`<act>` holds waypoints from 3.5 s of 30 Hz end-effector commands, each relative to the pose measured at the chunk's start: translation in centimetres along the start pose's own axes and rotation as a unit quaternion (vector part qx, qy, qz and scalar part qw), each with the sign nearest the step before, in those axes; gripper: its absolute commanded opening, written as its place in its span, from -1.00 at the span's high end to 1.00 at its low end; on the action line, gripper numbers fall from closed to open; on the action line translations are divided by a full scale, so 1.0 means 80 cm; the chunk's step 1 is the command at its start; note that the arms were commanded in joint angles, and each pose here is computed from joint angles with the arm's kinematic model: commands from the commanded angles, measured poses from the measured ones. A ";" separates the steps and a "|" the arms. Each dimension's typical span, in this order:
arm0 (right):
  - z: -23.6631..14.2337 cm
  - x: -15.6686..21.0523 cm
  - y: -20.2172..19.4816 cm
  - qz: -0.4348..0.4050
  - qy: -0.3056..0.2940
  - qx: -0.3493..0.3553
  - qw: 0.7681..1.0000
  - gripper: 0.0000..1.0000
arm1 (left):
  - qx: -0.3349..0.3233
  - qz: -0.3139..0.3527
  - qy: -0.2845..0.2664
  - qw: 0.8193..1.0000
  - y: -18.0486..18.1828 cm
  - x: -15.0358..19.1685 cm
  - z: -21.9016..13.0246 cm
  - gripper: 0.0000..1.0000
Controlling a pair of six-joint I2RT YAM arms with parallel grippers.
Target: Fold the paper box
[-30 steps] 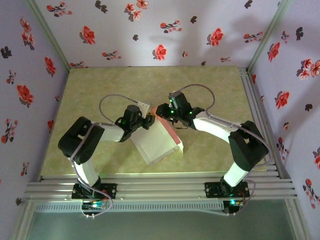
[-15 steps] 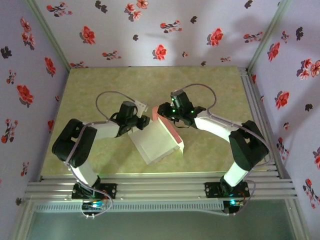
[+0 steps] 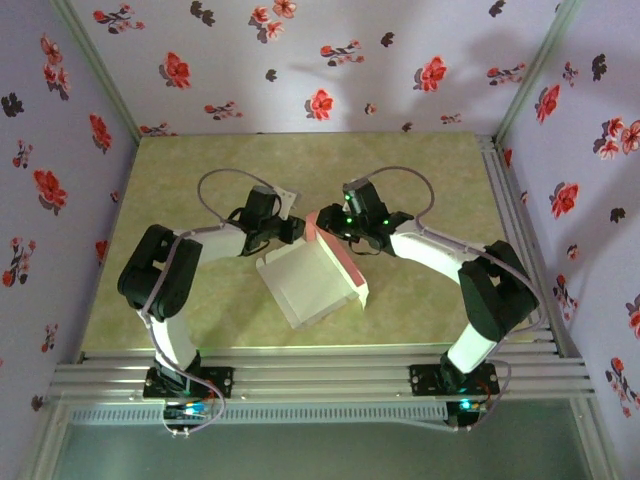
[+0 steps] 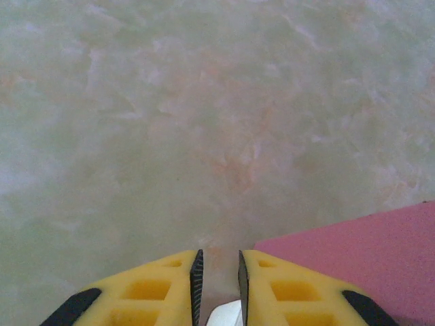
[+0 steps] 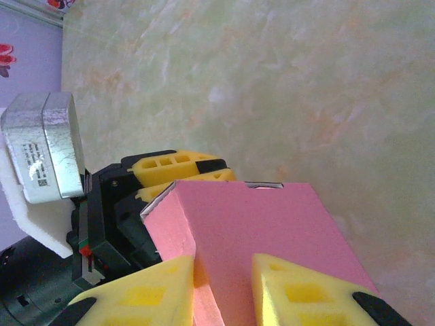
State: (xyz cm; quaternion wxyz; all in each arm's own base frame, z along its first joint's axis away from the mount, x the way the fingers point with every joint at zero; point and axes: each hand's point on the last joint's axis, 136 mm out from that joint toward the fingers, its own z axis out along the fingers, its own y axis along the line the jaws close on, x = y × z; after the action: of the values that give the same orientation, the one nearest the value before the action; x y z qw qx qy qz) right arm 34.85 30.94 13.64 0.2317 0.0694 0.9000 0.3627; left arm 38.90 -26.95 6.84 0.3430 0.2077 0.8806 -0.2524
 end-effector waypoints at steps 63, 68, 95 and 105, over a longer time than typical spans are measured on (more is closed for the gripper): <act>0.021 0.014 -0.057 -0.006 0.010 -0.001 1.000 0.25 | -0.056 -0.398 0.058 0.914 -0.001 0.011 0.009 0.55; 0.019 0.006 -0.051 -0.016 0.002 -0.013 1.000 0.24 | -0.060 -0.398 0.066 0.913 -0.001 0.026 0.013 0.56; 0.022 -0.007 -0.039 -0.049 -0.011 -0.024 0.998 0.14 | -0.088 -0.399 0.081 0.909 0.016 0.074 0.033 0.64; 0.022 -0.012 -0.032 -0.060 -0.014 -0.030 0.998 0.11 | -0.102 -0.398 0.088 0.907 0.022 0.089 0.033 0.67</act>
State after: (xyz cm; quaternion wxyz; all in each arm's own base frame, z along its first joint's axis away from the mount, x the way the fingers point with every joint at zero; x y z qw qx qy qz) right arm 36.50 30.71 13.24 0.2793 0.0121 0.8701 0.4060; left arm 37.73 -26.73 2.32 0.1706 -0.1751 0.9244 -0.2929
